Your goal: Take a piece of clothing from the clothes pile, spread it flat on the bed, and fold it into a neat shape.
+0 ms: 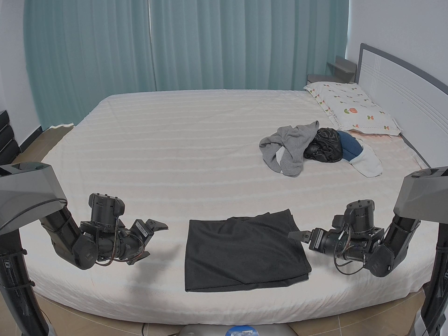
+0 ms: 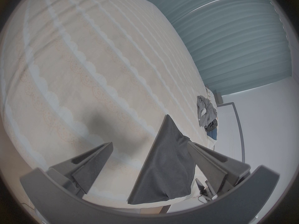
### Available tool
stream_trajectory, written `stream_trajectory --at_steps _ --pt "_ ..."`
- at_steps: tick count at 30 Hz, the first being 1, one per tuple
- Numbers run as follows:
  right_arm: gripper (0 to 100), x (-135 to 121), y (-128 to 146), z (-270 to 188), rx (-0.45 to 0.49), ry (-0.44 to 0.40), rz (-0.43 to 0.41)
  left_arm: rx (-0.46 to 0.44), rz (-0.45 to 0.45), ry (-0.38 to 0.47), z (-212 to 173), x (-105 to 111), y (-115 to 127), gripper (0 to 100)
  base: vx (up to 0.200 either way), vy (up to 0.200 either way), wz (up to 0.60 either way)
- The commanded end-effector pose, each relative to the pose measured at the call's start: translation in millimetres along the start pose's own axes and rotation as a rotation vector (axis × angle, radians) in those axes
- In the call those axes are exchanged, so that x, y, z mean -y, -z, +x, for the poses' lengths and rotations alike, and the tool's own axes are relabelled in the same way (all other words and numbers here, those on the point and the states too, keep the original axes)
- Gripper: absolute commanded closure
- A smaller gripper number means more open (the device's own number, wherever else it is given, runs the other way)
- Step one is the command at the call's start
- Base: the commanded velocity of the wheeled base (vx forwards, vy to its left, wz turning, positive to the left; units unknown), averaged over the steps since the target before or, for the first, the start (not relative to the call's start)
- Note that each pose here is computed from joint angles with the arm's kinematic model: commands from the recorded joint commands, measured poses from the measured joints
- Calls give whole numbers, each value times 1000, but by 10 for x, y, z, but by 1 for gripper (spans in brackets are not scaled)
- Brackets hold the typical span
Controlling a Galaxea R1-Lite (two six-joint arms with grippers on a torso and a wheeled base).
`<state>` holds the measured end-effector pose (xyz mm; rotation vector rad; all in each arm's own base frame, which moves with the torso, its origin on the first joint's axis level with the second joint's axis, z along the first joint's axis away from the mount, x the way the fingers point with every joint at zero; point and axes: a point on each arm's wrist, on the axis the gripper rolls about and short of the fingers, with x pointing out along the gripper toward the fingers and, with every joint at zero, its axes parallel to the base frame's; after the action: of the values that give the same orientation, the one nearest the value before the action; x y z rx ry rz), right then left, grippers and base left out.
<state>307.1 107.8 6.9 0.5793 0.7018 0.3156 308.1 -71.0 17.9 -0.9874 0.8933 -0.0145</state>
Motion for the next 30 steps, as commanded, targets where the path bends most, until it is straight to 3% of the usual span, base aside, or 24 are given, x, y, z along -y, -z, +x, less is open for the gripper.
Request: stream_trajectory --at_steps 1,9,25,26,30 --pt "0 88 -181 446 18 12 32 0 0 0 4 1 2 0 0 0 0" --pt "0 51 -467 793 71 -5 28 -1 0 -1 1 -7 7 0 0 0 0" --pt "0 -38 -521 1115 99 -46 -8 -1 2 1 -1 -10 10 0 0 0 0" --pt "100 -38 -521 1115 99 -46 -8 -1 2 1 -1 -10 10 0 0 0 0" --pt "100 -20 -516 1137 99 -42 -16 0 2 2 -1 -8 9 0 0 0 0"
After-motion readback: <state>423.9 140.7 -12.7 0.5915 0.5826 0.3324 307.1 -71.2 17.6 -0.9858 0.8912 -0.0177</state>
